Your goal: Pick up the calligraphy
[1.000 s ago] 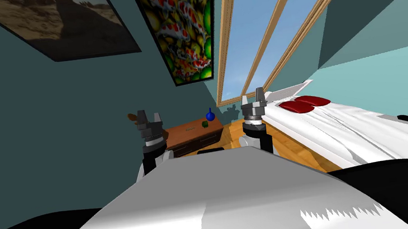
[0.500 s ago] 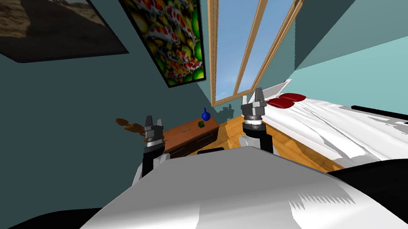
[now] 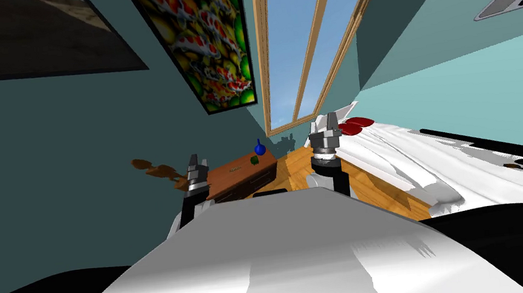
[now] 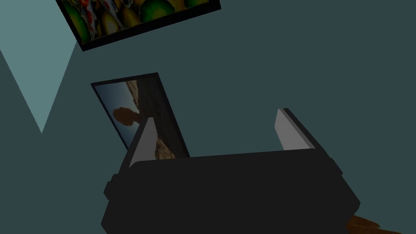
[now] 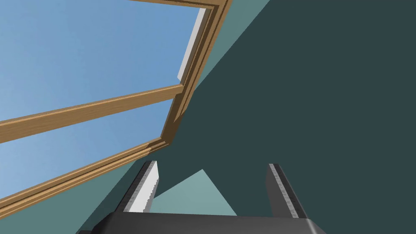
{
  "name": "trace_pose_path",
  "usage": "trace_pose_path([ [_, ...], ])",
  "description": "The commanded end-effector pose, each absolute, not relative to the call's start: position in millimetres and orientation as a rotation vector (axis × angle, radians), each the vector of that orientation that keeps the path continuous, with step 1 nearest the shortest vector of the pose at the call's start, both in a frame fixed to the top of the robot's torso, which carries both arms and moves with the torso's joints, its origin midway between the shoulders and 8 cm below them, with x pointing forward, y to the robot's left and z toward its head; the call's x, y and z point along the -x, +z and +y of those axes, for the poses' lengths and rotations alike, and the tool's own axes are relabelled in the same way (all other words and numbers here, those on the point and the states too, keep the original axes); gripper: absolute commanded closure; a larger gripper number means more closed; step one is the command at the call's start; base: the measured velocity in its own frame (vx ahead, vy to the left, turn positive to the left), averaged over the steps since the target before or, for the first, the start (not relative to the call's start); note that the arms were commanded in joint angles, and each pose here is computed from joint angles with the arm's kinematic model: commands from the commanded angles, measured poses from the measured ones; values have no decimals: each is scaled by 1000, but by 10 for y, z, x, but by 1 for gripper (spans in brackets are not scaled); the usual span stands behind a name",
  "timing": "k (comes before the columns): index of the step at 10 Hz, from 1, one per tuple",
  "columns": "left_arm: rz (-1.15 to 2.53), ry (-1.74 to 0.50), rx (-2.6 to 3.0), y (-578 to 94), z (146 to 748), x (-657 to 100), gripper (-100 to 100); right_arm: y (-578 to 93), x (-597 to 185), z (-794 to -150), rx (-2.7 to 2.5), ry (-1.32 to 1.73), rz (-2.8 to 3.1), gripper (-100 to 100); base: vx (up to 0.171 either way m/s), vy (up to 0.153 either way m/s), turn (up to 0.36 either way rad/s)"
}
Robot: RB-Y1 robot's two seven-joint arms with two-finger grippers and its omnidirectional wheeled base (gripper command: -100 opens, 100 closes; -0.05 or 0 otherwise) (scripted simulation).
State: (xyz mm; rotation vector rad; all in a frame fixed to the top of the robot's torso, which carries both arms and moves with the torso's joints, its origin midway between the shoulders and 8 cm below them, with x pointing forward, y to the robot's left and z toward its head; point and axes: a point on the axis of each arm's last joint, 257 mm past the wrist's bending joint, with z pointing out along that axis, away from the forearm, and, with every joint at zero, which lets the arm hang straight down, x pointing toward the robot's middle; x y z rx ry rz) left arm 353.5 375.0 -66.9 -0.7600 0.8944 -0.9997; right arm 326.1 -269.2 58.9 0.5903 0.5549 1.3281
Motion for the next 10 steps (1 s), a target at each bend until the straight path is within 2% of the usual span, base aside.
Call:
trace_pose_path([
  [1, 930, -945, 833, -902, 4050, -3570, -100, 589, -3261, -2692, -590, 1328, 555, 0, 9, -10, -362],
  [10, 1052, -704, 1173, -2122, 5215, -3372, -100, 589, -3261, -2692, -590, 1328, 555, 0, -1, 5, -202],
])
